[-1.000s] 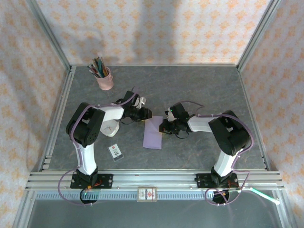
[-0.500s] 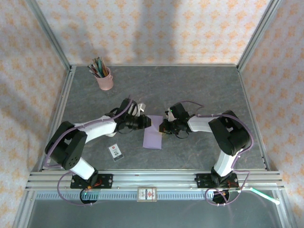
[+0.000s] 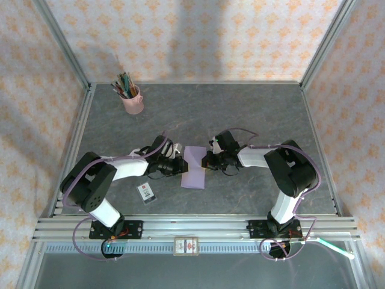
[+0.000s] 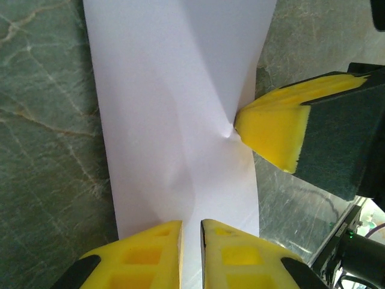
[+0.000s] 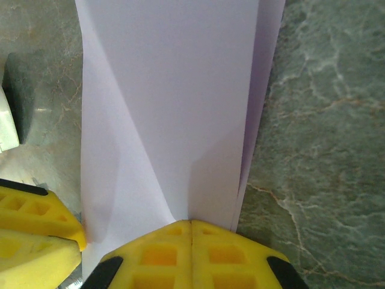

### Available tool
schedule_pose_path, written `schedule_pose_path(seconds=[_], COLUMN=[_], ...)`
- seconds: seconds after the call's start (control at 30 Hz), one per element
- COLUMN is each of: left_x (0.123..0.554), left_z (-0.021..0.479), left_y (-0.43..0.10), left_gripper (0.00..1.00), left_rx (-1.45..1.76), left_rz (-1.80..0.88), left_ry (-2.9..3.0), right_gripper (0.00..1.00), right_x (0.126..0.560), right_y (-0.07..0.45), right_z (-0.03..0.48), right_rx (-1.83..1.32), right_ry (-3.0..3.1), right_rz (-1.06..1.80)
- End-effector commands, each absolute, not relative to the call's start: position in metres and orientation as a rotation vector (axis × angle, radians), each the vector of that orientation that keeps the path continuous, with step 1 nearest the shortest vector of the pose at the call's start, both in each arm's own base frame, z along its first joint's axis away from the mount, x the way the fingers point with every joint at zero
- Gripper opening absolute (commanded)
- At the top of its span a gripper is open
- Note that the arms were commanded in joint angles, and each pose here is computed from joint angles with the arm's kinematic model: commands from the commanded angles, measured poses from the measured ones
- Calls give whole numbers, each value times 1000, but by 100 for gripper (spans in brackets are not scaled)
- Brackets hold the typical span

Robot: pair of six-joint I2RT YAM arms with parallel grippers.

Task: Fold a paper plane with a square sheet of paper (pick it up from the middle)
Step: First fold the square sheet of paper in half at the center of the table.

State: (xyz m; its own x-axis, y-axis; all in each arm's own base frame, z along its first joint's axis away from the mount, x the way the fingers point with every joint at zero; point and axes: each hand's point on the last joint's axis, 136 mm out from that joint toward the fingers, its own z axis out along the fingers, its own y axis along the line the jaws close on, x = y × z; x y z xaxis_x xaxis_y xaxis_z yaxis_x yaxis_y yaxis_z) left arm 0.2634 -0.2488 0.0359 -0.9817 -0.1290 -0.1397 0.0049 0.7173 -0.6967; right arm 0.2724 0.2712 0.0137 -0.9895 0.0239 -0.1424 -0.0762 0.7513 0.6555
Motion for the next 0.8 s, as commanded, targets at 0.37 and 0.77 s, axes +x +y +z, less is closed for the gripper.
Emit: schedule_pose_path(seconds=[0.37,0.77], left_x=[255,252], left_z=[15,36], left_y=[-233,-245], left_gripper=[19,22], left_rx=[-140,-110], left_rz=[-1110,-1197], left_ry=[2775,2722], right_gripper=[1,1], right_x=[246,247], right_y=[206,206], right_z=[-56,-54], right_rx=[91,96], right_ry=[3021,3017], right_rz=[561,560])
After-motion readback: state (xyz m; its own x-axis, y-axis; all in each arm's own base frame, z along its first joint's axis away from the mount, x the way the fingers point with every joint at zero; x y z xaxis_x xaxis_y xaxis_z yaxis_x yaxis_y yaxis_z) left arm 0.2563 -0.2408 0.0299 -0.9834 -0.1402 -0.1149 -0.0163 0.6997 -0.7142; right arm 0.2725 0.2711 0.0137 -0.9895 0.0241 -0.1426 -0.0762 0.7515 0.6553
